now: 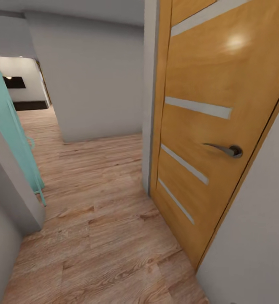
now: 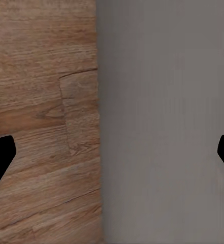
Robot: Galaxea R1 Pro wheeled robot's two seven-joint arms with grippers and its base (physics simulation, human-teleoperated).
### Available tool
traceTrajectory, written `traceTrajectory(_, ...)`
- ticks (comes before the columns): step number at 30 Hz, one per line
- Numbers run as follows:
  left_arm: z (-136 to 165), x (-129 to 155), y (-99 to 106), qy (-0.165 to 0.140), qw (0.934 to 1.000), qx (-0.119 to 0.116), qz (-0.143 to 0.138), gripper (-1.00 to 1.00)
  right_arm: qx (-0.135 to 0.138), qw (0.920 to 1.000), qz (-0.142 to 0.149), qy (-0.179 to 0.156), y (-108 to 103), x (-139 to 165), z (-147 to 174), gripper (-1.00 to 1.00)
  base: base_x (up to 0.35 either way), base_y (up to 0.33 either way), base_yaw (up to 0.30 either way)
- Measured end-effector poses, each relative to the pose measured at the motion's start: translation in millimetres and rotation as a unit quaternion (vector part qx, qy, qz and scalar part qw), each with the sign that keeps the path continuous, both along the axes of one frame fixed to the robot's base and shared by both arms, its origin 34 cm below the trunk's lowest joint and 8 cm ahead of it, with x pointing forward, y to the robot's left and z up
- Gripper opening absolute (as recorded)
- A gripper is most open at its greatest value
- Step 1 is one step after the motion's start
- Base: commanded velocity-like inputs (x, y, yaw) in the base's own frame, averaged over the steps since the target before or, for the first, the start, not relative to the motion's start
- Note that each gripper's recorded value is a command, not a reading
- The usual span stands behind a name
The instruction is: Move the two storage containers from the living room to the garage. In the garage, place one container on the floor and stack the other container on top of it (either order is fine).
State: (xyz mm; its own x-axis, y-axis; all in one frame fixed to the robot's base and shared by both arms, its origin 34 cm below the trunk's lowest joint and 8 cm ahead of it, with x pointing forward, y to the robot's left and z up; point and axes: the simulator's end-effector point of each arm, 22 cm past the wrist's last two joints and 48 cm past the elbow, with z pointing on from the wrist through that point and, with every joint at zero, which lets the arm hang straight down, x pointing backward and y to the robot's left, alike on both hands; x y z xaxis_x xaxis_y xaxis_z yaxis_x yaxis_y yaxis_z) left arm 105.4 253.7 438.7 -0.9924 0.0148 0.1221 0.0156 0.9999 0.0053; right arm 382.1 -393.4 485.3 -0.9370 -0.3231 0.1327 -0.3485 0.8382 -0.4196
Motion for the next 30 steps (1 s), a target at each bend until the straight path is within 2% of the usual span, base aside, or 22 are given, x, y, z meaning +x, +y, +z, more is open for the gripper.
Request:
traceTrajectory(8,0.3,-3.1,-0.6,0.004,1.0000,0.000,0.004,1.00,0.003,1.0000,0.001,0.004,4.5,-2.3,-2.8,1.00,0.331,0.000,0.227)
traceTrajectory(11,0.4,-4.1,-0.5,0.005,1.0000,0.000,0.005,1.00,0.025,0.9996,0.008,0.005,39.0,-2.0,-8.7,1.00,0.331,0.000,0.214)
traceTrajectory(12,0.4,-4.5,-0.5,0.006,1.0000,0.000,0.005,1.00,0.043,0.9990,0.013,0.006,66.5,-1.5,-12.1,1.00,0.331,0.000,0.217)
traceTrajectory(15,0.5,-5.5,-0.5,0.007,1.0000,0.000,0.005,1.00,0.055,0.9983,0.018,0.007,86.5,-1.6,-14.3,1.00,0.331,0.000,0.196)
traceTrajectory(27,0.5,-5.7,-0.8,0.008,1.0000,-0.001,0.005,1.00,0.065,0.9977,0.020,0.000,98.5,4.7,-14.6,1.00,0.331,0.000,0.022)
traceTrajectory(30,0.5,-5.6,-0.9,0.008,1.0000,-0.001,0.005,1.00,0.079,0.9963,0.026,-0.019,112.7,23.0,-12.1,1.00,0.331,0.000,0.000)
